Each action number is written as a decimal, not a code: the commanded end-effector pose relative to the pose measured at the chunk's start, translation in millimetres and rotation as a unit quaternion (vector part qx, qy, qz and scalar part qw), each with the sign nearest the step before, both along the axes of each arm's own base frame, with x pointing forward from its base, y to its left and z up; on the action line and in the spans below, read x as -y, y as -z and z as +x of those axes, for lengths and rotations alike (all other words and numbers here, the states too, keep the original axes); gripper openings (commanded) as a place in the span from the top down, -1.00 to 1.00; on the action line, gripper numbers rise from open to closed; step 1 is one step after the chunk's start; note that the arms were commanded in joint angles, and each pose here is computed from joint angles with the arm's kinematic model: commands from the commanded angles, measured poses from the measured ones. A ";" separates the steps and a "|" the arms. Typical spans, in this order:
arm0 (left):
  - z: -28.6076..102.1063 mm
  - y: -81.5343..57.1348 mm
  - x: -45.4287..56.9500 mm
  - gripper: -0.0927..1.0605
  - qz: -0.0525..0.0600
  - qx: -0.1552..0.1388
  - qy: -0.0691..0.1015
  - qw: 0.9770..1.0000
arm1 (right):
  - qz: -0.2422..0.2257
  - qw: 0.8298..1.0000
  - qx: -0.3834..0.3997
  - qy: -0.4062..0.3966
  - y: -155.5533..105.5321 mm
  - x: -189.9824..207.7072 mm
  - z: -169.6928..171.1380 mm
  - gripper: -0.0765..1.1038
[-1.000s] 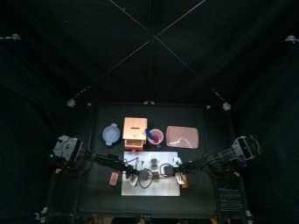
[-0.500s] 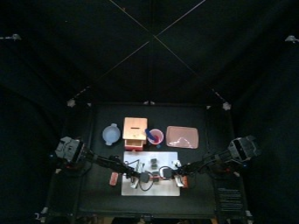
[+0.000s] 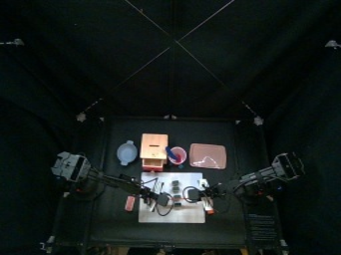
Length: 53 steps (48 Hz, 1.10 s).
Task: Place sushi on board then cut the sushi with the knife then place the pieces on the plate
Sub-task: Cut the sushi into 4 pieces
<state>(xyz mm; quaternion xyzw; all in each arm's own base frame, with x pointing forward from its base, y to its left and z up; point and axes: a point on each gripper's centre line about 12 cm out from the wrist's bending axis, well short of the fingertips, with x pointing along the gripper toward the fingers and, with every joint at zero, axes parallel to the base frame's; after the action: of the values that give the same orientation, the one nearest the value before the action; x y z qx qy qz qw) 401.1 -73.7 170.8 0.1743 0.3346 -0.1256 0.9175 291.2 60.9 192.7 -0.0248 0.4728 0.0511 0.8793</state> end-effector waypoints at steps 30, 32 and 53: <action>6.1 -43.7 -14.9 -0.57 -0.012 0.109 0.007 0.994 | 0.128 0.987 -0.019 0.093 -22.2 4.4 -18.1 0.18; 5.8 -46.0 -18.2 -0.57 -0.010 0.116 0.007 0.993 | 0.164 0.980 -0.022 0.114 -24.5 3.8 -20.0 0.18; -9.4 -51.7 -45.2 -0.57 0.002 0.172 0.012 0.985 | 0.397 0.882 -0.043 0.249 -24.7 -5.8 -42.6 0.17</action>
<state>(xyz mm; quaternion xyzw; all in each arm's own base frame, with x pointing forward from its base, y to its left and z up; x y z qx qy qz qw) 392.6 -32.6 205.9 0.2005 0.2051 -0.1095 0.9517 247.3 67.9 207.5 0.4186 0.4611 0.0126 0.7823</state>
